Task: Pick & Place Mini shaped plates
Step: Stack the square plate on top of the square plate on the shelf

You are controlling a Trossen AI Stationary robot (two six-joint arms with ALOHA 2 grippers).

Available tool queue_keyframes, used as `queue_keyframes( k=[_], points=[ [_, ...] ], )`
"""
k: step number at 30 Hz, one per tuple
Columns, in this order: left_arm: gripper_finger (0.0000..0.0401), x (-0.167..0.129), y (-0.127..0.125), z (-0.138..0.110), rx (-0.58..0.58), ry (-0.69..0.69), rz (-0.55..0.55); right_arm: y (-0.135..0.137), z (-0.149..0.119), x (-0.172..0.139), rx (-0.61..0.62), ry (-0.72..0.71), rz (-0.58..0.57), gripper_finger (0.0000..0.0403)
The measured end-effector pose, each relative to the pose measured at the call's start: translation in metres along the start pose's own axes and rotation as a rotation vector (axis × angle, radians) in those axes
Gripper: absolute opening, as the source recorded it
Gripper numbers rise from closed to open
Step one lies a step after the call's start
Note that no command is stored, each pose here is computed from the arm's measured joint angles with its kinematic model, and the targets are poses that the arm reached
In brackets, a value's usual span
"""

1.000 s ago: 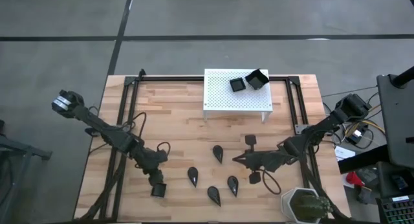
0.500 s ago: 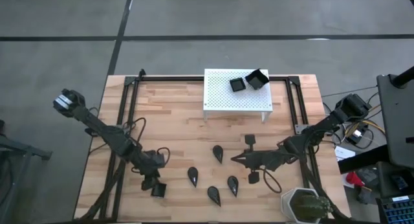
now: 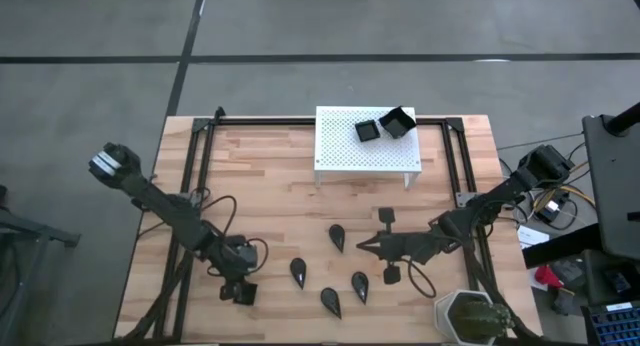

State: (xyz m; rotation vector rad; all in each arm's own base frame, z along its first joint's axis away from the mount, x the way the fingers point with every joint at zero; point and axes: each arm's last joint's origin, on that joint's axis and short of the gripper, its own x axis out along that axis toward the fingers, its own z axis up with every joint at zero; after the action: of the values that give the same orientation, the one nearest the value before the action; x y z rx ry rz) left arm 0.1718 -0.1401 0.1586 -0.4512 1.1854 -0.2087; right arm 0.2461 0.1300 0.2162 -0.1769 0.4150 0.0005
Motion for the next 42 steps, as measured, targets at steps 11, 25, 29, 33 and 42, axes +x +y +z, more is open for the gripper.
queue_keyframes(
  k=[11,25,29,33,42],
  points=[
    [0.0147,0.018,0.000,-0.003,0.004,0.042,0.024,0.000,0.000,0.000,0.004,-0.001,0.000,0.0008],
    [0.0136,0.018,-0.001,-0.002,-0.017,0.040,0.017,-0.001,0.000,0.000,0.004,-0.001,-0.003,0.0008],
    [0.0097,0.019,-0.001,-0.002,-0.026,0.043,0.021,-0.001,0.000,0.000,0.004,-0.001,-0.003,0.0008],
    [0.0045,0.019,-0.001,-0.002,-0.025,0.048,0.014,-0.001,0.000,0.001,0.003,0.000,-0.005,0.0008],
    [0.0002,0.017,-0.001,-0.001,-0.057,0.053,-0.001,-0.002,0.000,0.001,0.003,0.000,-0.007,0.0008]
  ],
)
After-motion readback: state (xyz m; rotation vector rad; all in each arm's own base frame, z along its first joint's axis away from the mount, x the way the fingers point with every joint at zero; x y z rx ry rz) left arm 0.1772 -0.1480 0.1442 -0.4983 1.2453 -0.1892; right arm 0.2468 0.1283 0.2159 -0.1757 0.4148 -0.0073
